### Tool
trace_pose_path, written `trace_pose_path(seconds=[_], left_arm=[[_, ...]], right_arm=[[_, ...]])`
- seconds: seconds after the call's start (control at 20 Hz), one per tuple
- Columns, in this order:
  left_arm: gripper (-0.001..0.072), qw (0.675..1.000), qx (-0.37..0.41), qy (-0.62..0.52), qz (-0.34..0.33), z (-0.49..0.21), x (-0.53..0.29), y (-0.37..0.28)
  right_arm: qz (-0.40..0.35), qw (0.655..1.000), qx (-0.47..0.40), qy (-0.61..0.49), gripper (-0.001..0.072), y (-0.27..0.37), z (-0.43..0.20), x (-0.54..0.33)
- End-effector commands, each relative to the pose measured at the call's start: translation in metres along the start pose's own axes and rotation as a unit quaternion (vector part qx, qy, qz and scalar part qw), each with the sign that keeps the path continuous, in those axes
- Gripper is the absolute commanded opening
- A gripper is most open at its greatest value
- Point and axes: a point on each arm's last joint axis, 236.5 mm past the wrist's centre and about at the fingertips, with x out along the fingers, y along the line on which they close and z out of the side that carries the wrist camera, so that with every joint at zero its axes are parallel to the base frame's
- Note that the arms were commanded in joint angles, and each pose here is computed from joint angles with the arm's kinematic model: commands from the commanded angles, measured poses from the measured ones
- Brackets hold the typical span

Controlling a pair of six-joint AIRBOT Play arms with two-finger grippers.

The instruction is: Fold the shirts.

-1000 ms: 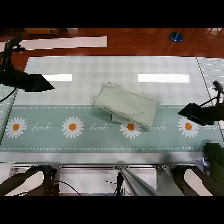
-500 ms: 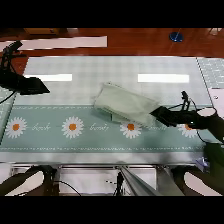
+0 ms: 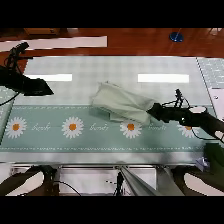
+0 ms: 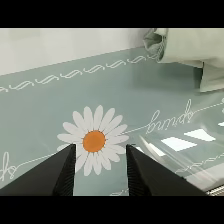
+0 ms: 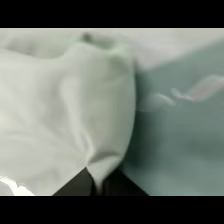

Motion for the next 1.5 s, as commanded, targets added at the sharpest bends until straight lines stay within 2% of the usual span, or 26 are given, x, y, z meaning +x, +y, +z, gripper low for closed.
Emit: trace_pose_path(seconds=[0.0,0.1,0.3,0.55,0.8,0.95,1.05,1.15,1.35,1.45], left_arm=[[0.0381,1.000,0.001,0.002,0.000,-0.001,0.001,-0.001],[0.0381,1.000,0.003,0.001,0.000,0.000,0.001,-0.001],[0.0381,1.000,0.011,-0.010,0.003,0.005,0.001,0.000],[0.0381,0.999,0.049,-0.014,0.005,0.007,0.001,0.001],[0.0381,0.997,0.068,-0.042,0.014,0.021,0.000,0.005],[0.0381,0.995,0.065,-0.073,0.026,0.040,0.005,0.013],[0.0381,0.996,0.061,-0.066,0.026,0.044,0.018,0.020],[0.0381,0.998,0.051,-0.042,0.021,0.041,0.036,0.028],[0.0381,0.999,0.035,-0.007,0.025,0.040,0.076,0.054],[0.0381,0.999,0.020,0.004,0.025,0.039,0.089,0.067]], right_arm=[[0.035,0.997,-0.067,-0.004,0.0023,0.044,0.016,-0.047],[0.004,0.995,-0.090,-0.051,0.0023,0.059,0.040,-0.102],[-0.113,0.981,-0.089,-0.132,0.0022,0.059,0.055,-0.234],[-0.298,0.937,-0.003,-0.182,0.0022,0.012,0.021,-0.367],[-0.446,0.869,0.151,-0.155,0.0022,-0.053,-0.036,-0.430],[-0.546,0.788,0.226,-0.171,0.0021,-0.079,-0.069,-0.481],[-0.579,0.747,0.269,-0.183,0.0021,-0.085,-0.094,-0.506],[-0.586,0.720,0.320,-0.189,0.0021,-0.091,-0.117,-0.518],[-0.577,0.703,0.390,-0.143,0.0021,-0.115,-0.153,-0.506],[-0.597,0.681,0.414,-0.096,0.0021,-0.128,-0.177,-0.504]])
